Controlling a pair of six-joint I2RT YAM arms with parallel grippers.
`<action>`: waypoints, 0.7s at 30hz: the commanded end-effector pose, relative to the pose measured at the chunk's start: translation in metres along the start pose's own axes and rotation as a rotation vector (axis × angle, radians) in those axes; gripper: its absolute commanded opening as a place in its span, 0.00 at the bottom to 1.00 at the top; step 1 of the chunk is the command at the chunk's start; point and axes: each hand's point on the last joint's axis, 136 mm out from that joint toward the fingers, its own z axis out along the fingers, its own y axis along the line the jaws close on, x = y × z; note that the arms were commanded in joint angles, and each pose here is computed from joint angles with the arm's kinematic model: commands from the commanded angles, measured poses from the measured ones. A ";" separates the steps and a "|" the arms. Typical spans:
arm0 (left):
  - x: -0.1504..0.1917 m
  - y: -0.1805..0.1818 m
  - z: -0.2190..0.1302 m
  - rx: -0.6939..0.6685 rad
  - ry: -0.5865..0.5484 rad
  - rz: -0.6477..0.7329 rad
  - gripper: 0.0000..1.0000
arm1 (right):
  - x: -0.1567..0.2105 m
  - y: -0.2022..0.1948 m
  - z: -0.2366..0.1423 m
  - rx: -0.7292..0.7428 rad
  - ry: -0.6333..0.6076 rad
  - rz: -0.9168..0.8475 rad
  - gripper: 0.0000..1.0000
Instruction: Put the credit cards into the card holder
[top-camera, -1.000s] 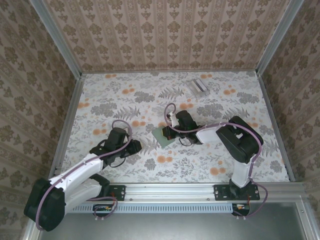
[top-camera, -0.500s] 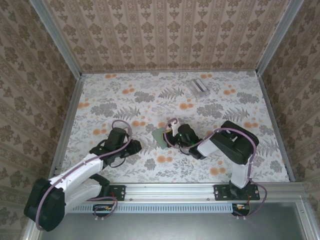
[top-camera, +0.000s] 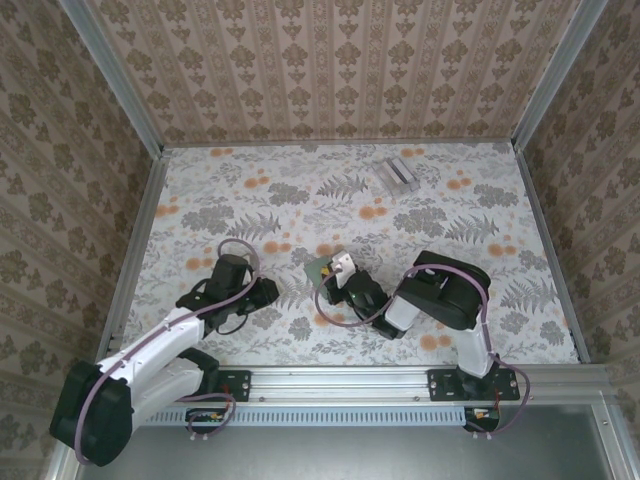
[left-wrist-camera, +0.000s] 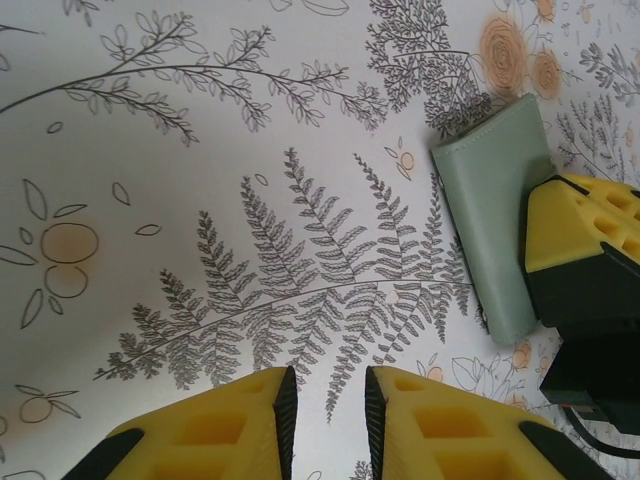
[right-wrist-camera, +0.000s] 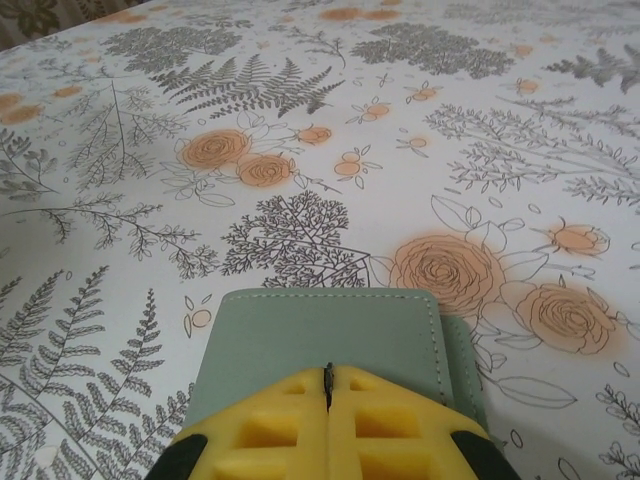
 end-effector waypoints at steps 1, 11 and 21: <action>-0.002 -0.002 -0.002 -0.003 0.014 0.015 0.28 | 0.147 -0.026 -0.028 0.048 0.499 -0.153 0.00; -0.004 -0.005 0.002 0.022 0.036 0.003 0.28 | 0.182 -0.029 -0.026 -0.044 0.609 0.083 0.00; -0.006 -0.005 0.002 0.032 0.034 -0.006 0.29 | 0.069 -0.006 0.004 -0.173 0.528 0.094 0.24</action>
